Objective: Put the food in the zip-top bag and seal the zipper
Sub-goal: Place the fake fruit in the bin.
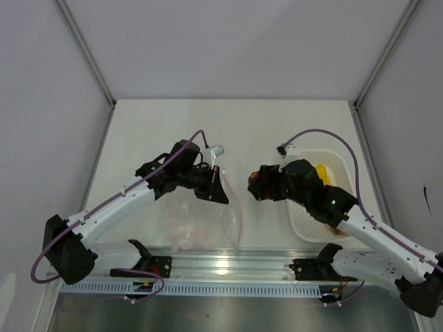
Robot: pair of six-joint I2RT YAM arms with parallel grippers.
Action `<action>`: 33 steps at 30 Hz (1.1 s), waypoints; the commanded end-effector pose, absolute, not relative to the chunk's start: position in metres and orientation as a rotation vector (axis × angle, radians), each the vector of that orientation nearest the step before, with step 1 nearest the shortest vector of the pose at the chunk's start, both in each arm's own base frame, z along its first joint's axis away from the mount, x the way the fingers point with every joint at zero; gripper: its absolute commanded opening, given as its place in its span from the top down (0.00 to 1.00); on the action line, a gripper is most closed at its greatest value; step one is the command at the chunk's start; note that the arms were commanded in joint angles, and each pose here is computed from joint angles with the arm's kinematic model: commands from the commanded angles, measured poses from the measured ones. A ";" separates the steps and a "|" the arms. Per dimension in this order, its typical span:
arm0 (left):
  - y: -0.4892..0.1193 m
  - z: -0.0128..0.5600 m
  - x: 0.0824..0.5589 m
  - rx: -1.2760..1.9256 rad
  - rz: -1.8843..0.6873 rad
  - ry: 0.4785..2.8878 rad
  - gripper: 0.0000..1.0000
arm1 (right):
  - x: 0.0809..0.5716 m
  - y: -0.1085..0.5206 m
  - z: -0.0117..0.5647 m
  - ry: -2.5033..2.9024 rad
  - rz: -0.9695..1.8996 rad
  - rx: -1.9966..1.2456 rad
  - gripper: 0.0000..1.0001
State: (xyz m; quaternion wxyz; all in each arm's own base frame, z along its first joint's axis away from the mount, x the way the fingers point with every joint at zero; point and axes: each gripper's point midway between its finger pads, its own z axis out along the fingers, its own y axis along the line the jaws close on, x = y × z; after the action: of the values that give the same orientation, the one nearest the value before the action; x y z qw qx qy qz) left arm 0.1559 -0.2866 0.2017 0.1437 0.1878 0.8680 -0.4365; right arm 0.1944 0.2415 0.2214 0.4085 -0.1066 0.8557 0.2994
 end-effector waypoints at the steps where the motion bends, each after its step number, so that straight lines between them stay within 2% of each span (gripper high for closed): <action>1: -0.289 0.205 0.158 0.576 -1.239 2.491 0.99 | 0.227 0.167 0.201 2.264 0.464 0.080 0.73; 7: -0.299 0.208 0.158 0.574 -1.324 2.479 0.99 | 0.250 0.066 0.162 2.284 0.273 0.534 0.74; 11: -0.303 0.210 0.158 0.586 -1.343 2.475 0.99 | 0.248 0.047 0.127 2.357 0.221 0.649 0.70; 16: -0.307 0.215 0.161 0.595 -1.361 2.461 0.99 | 0.248 0.059 0.090 2.443 0.273 0.665 0.66; 20: -0.313 0.219 0.163 0.600 -1.397 2.454 0.99 | 0.244 0.059 0.070 2.490 0.242 0.671 0.54; 22: -0.317 0.222 0.164 0.602 -1.423 2.447 0.99 | 0.243 0.058 0.062 2.514 0.223 0.672 0.52; 25: -0.324 0.225 0.167 0.605 -1.455 2.445 0.99 | 0.242 0.061 0.055 2.537 0.229 0.662 0.44; 29: -0.331 0.224 0.173 0.606 -1.470 2.456 0.99 | 0.243 0.067 0.066 2.523 0.210 0.574 0.01; 33: -0.336 0.221 0.179 0.609 -1.461 2.478 0.99 | 0.246 0.080 0.108 2.456 0.176 0.383 0.01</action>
State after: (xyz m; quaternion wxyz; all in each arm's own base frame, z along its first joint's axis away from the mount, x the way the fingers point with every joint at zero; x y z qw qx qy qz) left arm 0.1744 -0.3244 0.2008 0.0919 0.1914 0.8551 -0.4730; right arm 0.2300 0.0747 0.0627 0.2510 0.1855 0.9474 0.0714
